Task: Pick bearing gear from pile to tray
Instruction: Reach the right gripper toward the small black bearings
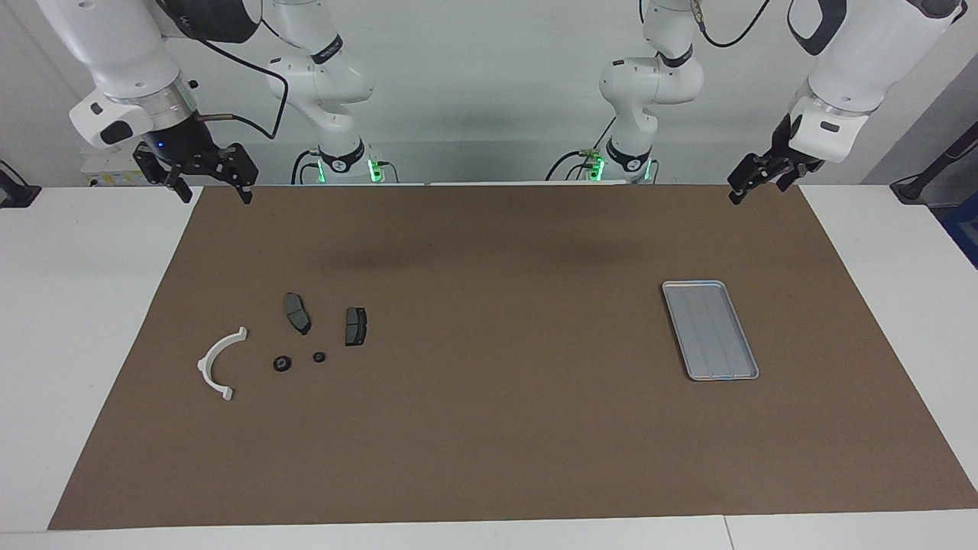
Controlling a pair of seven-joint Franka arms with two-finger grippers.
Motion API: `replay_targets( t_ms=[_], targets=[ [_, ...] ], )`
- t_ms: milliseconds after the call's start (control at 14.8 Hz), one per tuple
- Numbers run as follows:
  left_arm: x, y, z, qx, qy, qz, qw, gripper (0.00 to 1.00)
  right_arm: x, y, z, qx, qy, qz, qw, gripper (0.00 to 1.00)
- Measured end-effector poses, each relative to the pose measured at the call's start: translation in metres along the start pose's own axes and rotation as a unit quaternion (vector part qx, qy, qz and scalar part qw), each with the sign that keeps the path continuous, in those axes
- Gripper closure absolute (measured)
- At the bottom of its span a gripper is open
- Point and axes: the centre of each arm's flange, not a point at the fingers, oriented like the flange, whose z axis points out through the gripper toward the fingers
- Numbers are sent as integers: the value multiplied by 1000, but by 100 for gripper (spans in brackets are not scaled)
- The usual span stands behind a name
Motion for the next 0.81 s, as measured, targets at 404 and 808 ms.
replay_targets(
  t_ms=[404,808],
  targets=[
    [0,0,0,0,0,0,1000,0,0,3,3,0,-3,-28,1000,0],
    [0,0,0,0,0,0,1000,0,-1,5,2,0,-2,-29,1000,0]
  ],
)
